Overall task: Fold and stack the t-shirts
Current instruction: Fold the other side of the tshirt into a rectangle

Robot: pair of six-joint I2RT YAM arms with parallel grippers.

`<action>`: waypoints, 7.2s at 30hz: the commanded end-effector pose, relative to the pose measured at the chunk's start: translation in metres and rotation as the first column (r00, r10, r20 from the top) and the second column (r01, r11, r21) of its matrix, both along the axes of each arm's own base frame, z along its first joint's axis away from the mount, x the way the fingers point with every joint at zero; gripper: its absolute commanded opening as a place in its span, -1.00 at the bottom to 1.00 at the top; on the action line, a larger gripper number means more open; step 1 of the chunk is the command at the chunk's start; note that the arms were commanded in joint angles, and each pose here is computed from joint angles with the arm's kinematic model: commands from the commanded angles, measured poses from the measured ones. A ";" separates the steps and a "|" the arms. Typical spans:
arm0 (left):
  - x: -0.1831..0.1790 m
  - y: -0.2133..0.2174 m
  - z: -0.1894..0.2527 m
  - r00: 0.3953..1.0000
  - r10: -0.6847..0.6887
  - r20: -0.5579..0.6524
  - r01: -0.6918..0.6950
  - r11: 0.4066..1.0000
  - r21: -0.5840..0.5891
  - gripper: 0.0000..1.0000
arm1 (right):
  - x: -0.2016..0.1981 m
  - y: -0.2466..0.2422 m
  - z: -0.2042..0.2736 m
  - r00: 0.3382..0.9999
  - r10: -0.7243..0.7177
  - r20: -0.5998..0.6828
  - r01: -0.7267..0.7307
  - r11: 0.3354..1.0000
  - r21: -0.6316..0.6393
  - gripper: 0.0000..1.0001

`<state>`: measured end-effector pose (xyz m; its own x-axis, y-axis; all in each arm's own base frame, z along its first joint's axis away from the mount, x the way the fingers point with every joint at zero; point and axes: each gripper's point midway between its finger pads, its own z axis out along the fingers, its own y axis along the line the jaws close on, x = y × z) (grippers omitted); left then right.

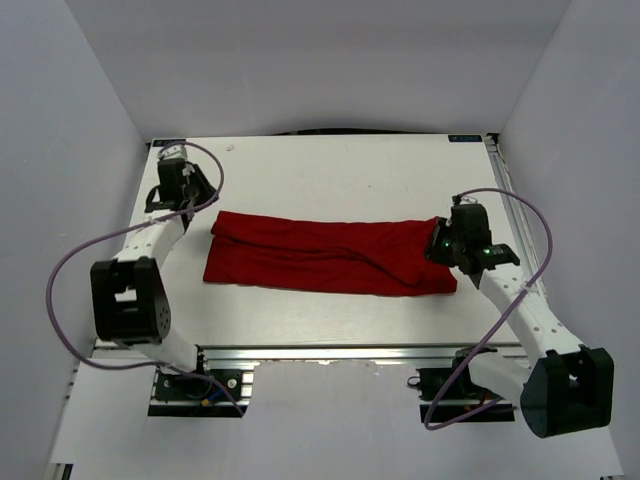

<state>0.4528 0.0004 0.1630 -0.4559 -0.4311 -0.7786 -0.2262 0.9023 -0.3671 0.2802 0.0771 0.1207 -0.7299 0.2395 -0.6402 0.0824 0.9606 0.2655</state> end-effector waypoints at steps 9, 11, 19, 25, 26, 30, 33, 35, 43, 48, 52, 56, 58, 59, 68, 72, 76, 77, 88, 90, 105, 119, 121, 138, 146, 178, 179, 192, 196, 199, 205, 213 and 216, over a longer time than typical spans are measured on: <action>0.008 -0.034 -0.086 0.968 -0.154 -0.200 0.138 0.986 -0.093 -0.15 | 0.036 0.014 -0.015 0.999 0.051 0.016 -0.051 0.999 -0.005 -0.23; 0.006 -0.037 -0.096 0.961 -0.163 -0.224 0.145 0.985 -0.093 -0.15 | 0.044 0.017 -0.020 0.998 0.059 0.013 -0.059 0.998 -0.005 -0.25; -0.012 -0.033 -0.131 0.946 -0.133 -0.297 0.115 0.990 -0.076 -0.17 | 0.089 0.004 -0.030 1.000 0.027 0.011 -0.025 0.991 -0.132 -0.06; -0.016 -0.028 -0.136 0.942 -0.109 -0.318 0.098 0.994 -0.049 -0.18 | 0.118 0.001 -0.015 0.999 -0.007 0.042 0.013 0.988 -0.154 -0.06; -0.015 -0.027 -0.136 0.942 -0.107 -0.320 0.098 0.994 -0.046 -0.18 | 0.121 0.000 -0.015 0.999 -0.014 0.043 0.020 0.988 -0.151 -0.06; -0.015 -0.026 -0.137 0.941 -0.105 -0.321 0.096 0.994 -0.044 -0.18 | 0.134 -0.008 -0.025 0.999 -0.034 0.010 0.036 0.990 -0.139 -0.07; -0.015 -0.027 -0.137 0.942 -0.106 -0.320 0.097 0.994 -0.045 -0.19 | 0.140 -0.014 -0.029 0.999 -0.044 -0.001 0.044 0.993 -0.107 -0.07; -0.015 -0.027 -0.137 0.942 -0.107 -0.320 0.098 0.994 -0.044 -0.19 | 0.140 -0.018 -0.037 0.999 -0.051 -0.021 0.048 0.994 -0.102 -0.07; -0.013 -0.028 -0.138 0.942 -0.108 -0.316 0.097 0.994 -0.050 -0.19 | 0.132 -0.026 -0.065 0.995 -0.065 -0.076 0.058 0.995 -0.086 -0.10; -0.014 -0.028 -0.137 0.943 -0.109 -0.315 0.098 0.994 -0.051 -0.19 | 0.124 -0.028 -0.072 0.993 -0.077 -0.093 0.072 0.996 -0.051 -0.11; -0.013 -0.027 -0.136 0.943 -0.108 -0.314 0.098 0.994 -0.047 -0.19 | 0.123 -0.030 -0.081 0.990 -0.081 -0.118 0.077 0.996 -0.036 -0.32; -0.014 -0.026 -0.135 0.943 -0.105 -0.315 0.097 0.994 -0.042 -0.19 | 0.116 -0.035 -0.078 0.986 -0.116 -0.122 0.113 0.993 -0.037 -1.00; -0.014 -0.026 -0.135 0.944 -0.103 -0.314 0.095 0.995 -0.040 -0.19 | 0.107 -0.037 -0.078 0.982 -0.142 -0.127 0.139 0.990 -0.033 -1.00; -0.015 -0.025 -0.134 0.944 -0.101 -0.315 0.094 0.995 -0.036 -0.19 | 0.106 -0.038 -0.070 0.982 -0.157 -0.108 0.154 0.987 -0.035 -1.00; -0.014 -0.025 -0.133 0.945 -0.100 -0.312 0.094 0.995 -0.034 -0.20 | 0.103 -0.051 -0.063 0.971 -0.222 -0.091 0.215 0.974 -0.076 -1.00; -0.010 -0.029 -0.123 0.953 -0.117 -0.281 0.106 0.993 -0.051 -0.20 | 0.126 -0.056 -0.053 0.980 -0.194 -0.050 0.187 0.975 -0.119 -0.57; -0.001 -0.028 -0.084 0.972 -0.114 -0.207 0.108 0.993 -0.040 -0.12 | 0.131 -0.061 -0.014 0.981 -0.194 -0.002 0.192 0.972 -0.139 -0.16; 0.001 -0.027 -0.076 0.975 -0.111 -0.194 0.106 0.994 -0.034 -0.12 | 0.130 -0.062 -0.007 0.980 -0.200 0.007 0.199 0.970 -0.141 0.04; -0.009 0.002 -0.023 0.983 0.021 -0.183 -0.005 0.996 0.089 0.03 | 0.090 -0.020 0.046 0.994 -0.018 0.108 0.017 1.000 0.010 0.02; -0.015 0.009 -0.029 0.977 0.051 -0.208 -0.026 0.993 0.119 -0.07 | 0.083 0.005 0.047 0.991 0.076 0.107 -0.083 0.995 0.058 -0.14; -0.030 0.019 -0.078 0.937 0.113 -0.329 -0.064 0.986 0.156 -0.25 | 0.076 0.100 0.001 0.956 0.293 0.026 -0.293 0.956 0.016 -0.19; -0.025 0.006 -0.102 0.940 0.058 -0.337 -0.029 0.995 0.092 -0.22 | 0.065 0.109 -0.040 0.951 0.304 -0.047 -0.306 0.951 -0.043 -0.19; -0.022 0.004 -0.106 0.940 0.048 -0.338 -0.021 0.996 0.083 -0.23 | 0.065 0.108 -0.042 0.952 0.301 -0.051 -0.304 0.952 -0.047 -0.19; -0.029 0.005 -0.120 0.929 0.027 -0.368 0.013 0.994 0.105 -1.00 | 0.084 0.109 -0.060 0.962 0.271 -0.045 -0.274 0.959 -0.075 -0.32; -0.029 0.008 -0.089 0.951 0.023 -0.309 0.017 0.992 0.129 -1.00 | 0.091 0.098 -0.064 0.974 0.218 -0.053 -0.223 0.966 -0.132 -0.37; -0.029 0.003 -0.068 0.963 -0.024 -0.270 0.061 0.989 0.131 -1.00 | 0.066 0.090 -0.006 0.971 0.238 0.015 -0.235 0.966 -0.103 -1.00; -0.030 0.003 -0.068 0.962 -0.027 -0.270 0.065 0.989 0.132 -1.00 | 0.063 0.089 -0.001 0.972 0.235 0.023 -0.232 0.968 -0.098 -1.00; -0.052 -0.002 -0.090 0.956 -0.033 -0.290 0.066 0.993 0.102 -1.00 | 0.003 0.078 -0.016 0.965 0.259 -0.031 -0.261 0.964 -0.052 -1.00; -0.056 -0.003 -0.095 0.957 -0.026 -0.287 0.052 0.995 0.085 -1.00 | -0.015 0.082 -0.029 0.956 0.287 -0.062 -0.290 0.956 -0.046 -1.00; -0.058 -0.003 -0.097 0.956 -0.019 -0.293 0.046 0.995 0.086 -1.00 | -0.027 0.086 -0.037 0.947 0.310 -0.082 -0.314 0.948 -0.048 -1.00; -0.064 0.001 -0.093 0.958 0.011 -0.285 0.016 0.996 0.092 -0.97 | -0.046 0.095 -0.051 0.933 0.341 -0.118 -0.347 0.937 -0.041 -1.00; -0.057 0.008 -0.028 0.992 0.073 -0.106 -0.063 0.994 0.095 -0.32 | -0.061 0.089 -0.068 0.939 0.292 -0.182 -0.311 0.947 -0.086 -0.77; -0.055 0.018 0.008 0.991 0.135 -0.014 -0.133 0.986 0.103 -0.18 | -0.063 0.081 -0.063 0.952 0.244 -0.186 -0.267 0.958 -0.109 -0.22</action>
<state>0.3884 0.0073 0.1167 -0.5612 -0.3872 -0.7315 -0.3264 0.9157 -0.2343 0.2189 0.1694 0.0538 -0.8553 -0.0786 -0.5122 -0.1965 0.9638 0.1802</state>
